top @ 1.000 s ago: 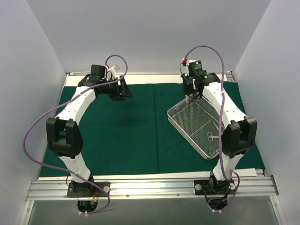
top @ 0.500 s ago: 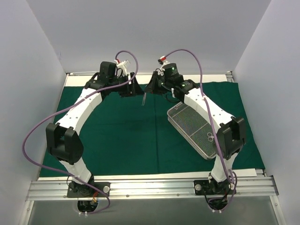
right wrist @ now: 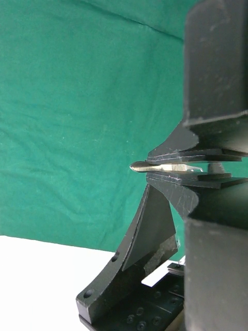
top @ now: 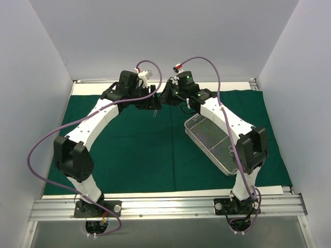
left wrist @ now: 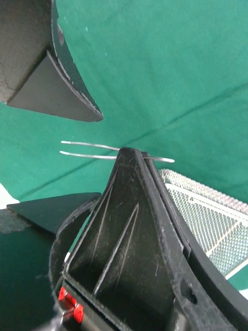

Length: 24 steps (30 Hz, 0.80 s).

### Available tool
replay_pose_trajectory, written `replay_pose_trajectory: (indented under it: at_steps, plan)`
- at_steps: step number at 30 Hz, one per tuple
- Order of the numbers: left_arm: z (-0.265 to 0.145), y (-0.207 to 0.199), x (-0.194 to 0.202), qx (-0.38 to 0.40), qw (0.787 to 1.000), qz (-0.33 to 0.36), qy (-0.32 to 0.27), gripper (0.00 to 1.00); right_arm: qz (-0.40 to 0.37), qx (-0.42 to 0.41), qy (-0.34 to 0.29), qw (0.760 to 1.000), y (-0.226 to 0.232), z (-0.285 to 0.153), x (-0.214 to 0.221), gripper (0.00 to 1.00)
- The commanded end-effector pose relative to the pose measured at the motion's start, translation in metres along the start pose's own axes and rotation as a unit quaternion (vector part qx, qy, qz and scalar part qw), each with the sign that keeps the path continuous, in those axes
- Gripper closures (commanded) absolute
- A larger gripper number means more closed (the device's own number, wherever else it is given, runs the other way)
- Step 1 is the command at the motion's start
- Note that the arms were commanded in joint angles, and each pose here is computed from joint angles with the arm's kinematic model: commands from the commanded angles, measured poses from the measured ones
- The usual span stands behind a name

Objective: Open and lay out the surgical kit
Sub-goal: Place the medical item in the surgical kit.

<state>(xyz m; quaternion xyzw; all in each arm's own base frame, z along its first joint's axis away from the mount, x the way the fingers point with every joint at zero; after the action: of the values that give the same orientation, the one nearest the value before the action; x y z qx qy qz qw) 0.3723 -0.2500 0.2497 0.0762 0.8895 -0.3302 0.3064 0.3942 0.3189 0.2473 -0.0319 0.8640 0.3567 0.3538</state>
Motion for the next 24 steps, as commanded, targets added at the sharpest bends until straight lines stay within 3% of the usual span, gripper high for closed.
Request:
replay_pose_trajectory:
  at_steps: [1, 6, 9, 16, 17, 18, 19, 22, 23, 24]
  plan:
    - [-0.007, -0.003, -0.009, -0.011, 0.999, 0.032, -0.020, 0.37, -0.003, -0.032, -0.018, 0.999, 0.019, -0.010, -0.007, 1.00]
    - [-0.004, 0.000, -0.009, -0.016, 0.999, 0.038, -0.020, 0.50, -0.007, -0.046, -0.012, 0.999, 0.024, -0.012, -0.005, 1.00]
    - [0.003, 0.003, -0.009, -0.022, 0.999, 0.040, -0.012, 0.64, -0.008, -0.050, -0.011, 0.999, 0.025, -0.011, -0.006, 1.00]
    - [0.010, 0.006, -0.005, -0.017, 0.999, 0.038, -0.002, 0.69, -0.014, -0.052, -0.007, 0.999, 0.026, -0.012, -0.006, 1.00]
    - [0.011, 0.006, -0.004, -0.017, 0.999, 0.038, 0.000, 0.73, -0.014, -0.053, -0.008, 0.998, 0.025, -0.012, -0.007, 1.00]
    - [0.012, 0.006, -0.004, -0.015, 0.999, 0.037, 0.001, 0.91, -0.015, -0.054, -0.007, 0.998, 0.026, -0.012, -0.007, 1.00]
    - [0.013, 0.006, -0.004, -0.014, 0.999, 0.037, 0.000, 0.98, -0.020, -0.052, -0.005, 0.998, 0.024, -0.012, -0.006, 1.00]
    - [0.013, 0.017, -0.004, -0.051, 0.998, 0.034, 0.003, 0.98, -0.019, 0.015, -0.009, 1.000, 0.001, -0.013, -0.012, 0.68]
    - [0.010, 0.023, 0.002, -0.071, 0.997, 0.029, 0.017, 0.98, -0.018, 0.042, -0.012, 0.999, -0.009, -0.015, -0.015, 0.50]
    - [0.009, 0.029, 0.006, -0.088, 0.995, 0.026, 0.023, 0.98, -0.016, 0.069, -0.017, 0.997, -0.020, -0.019, -0.020, 0.45]
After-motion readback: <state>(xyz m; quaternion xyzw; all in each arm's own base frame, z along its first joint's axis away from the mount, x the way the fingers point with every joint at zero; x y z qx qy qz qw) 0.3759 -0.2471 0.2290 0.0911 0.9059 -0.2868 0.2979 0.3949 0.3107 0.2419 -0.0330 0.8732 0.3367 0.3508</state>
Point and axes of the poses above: each gripper's point midway between its finger pads, its own z axis out along the fingers, its own y axis along the line the jaws close on, x = y × z, the point moved 3 cm from there along -z, back along the fingers, and after that the axes turned 4 degrees about -z, right-handed, at the moved point
